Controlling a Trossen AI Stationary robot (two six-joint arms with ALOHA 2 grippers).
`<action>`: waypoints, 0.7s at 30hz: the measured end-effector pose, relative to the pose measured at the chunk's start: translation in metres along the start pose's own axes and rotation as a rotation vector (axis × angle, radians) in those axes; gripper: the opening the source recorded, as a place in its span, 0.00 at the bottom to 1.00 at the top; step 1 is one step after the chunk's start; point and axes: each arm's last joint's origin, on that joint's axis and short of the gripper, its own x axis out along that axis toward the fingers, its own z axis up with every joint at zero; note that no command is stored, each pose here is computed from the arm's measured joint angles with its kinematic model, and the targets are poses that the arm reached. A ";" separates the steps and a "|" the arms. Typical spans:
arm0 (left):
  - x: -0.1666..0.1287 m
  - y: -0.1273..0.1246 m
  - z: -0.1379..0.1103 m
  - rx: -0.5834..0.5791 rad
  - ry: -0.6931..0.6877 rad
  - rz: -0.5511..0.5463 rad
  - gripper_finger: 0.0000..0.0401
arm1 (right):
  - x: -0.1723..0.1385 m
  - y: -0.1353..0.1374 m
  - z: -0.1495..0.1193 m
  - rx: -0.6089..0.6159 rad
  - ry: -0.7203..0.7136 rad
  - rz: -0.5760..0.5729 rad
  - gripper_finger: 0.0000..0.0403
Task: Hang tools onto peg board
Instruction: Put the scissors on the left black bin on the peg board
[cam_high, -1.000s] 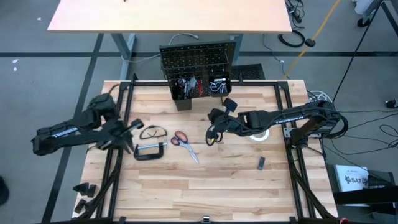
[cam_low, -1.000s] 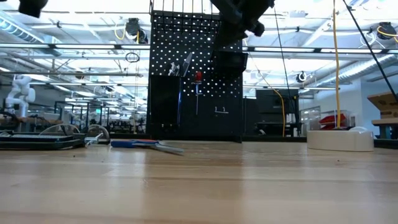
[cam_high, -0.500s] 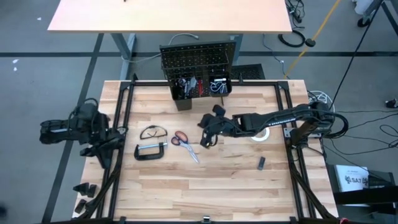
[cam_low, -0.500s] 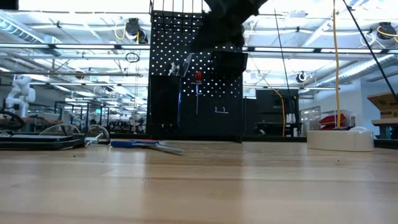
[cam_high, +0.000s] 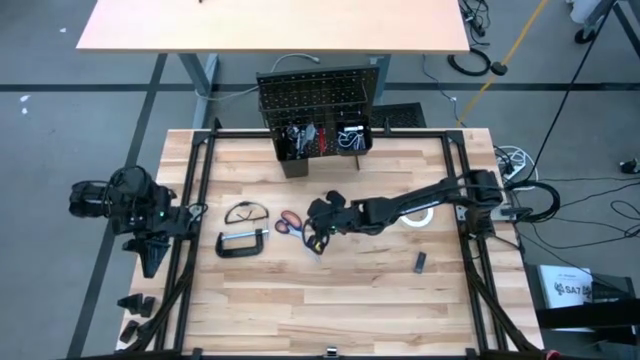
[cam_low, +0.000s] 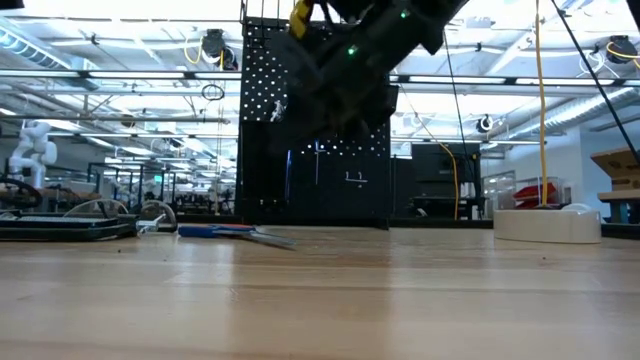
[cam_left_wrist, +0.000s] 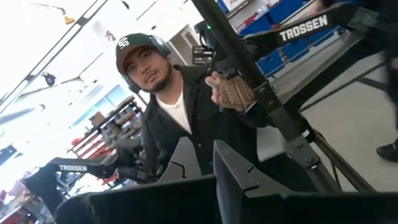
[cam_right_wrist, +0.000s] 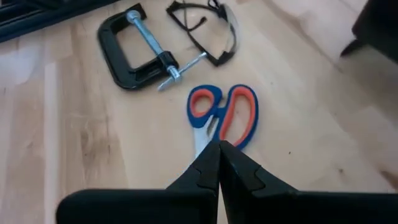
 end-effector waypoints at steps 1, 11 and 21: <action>0.000 0.000 0.000 0.000 0.000 0.002 0.00 | 0.003 0.000 -0.002 0.014 0.004 -0.004 0.00; 0.003 0.001 0.000 -0.005 0.003 0.029 0.00 | 0.018 -0.006 -0.013 0.058 0.020 -0.088 0.09; 0.008 0.010 -0.003 0.010 0.014 0.087 0.00 | 0.037 0.002 -0.033 0.049 0.088 -0.064 0.41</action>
